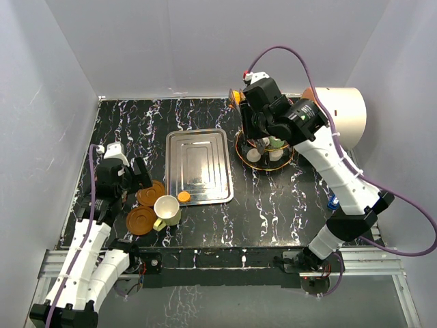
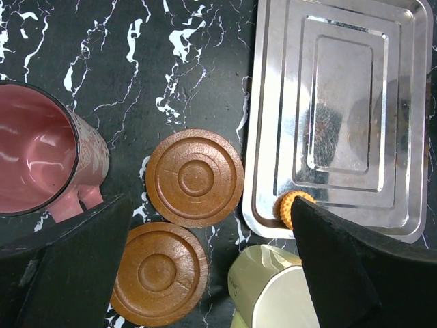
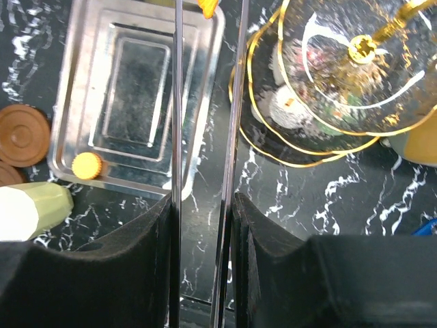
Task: Serve the afternoon tea
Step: Place the desert on the desert table.
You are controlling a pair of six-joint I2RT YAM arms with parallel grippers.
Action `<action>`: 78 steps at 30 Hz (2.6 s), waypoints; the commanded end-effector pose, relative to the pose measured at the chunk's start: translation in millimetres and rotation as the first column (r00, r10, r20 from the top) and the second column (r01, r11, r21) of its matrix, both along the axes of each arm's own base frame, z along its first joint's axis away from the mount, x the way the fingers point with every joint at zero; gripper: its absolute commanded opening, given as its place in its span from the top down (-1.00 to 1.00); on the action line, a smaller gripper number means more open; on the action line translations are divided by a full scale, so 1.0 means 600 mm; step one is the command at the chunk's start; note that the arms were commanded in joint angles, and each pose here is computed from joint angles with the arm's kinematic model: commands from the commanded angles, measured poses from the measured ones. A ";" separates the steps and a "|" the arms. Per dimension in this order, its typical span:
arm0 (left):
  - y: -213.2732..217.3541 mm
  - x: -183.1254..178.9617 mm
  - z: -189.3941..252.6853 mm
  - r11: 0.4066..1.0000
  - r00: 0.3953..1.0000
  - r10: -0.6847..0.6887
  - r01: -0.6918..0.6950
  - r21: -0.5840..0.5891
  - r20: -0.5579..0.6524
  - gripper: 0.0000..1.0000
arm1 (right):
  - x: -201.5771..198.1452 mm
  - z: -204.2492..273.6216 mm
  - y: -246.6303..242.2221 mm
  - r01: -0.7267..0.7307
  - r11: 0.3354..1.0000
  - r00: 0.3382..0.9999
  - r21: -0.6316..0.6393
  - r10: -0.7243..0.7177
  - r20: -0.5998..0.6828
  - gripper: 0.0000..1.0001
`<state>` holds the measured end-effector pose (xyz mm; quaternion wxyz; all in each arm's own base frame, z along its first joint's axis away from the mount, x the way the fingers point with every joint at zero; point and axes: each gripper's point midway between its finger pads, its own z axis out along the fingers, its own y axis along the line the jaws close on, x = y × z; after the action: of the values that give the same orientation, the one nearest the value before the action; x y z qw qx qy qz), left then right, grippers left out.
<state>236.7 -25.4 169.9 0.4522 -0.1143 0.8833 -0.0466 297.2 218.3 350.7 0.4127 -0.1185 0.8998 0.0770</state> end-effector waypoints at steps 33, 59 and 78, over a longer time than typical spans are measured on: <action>0.006 0.009 -0.006 1.000 0.999 0.024 -0.023 0.020 -0.035 -0.97 | 0.049 -0.061 -0.132 0.153 0.983 0.982 -0.098 -0.163 -0.100 0.44; 0.010 0.008 -0.005 0.999 0.999 0.034 -0.033 0.029 -0.033 -0.97 | 0.016 0.019 -0.099 0.053 0.994 0.998 0.100 -0.049 -0.041 0.20; 0.046 -0.002 0.031 0.983 0.982 0.180 -0.182 0.033 0.054 -0.97 | -0.063 0.000 -0.041 -0.120 0.948 0.979 0.293 0.162 -0.125 0.25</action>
<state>234.4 -7.1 174.1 0.4652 -0.1529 0.8719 -0.0081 267.2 182.2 345.2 0.3467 -0.1038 0.9099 0.2028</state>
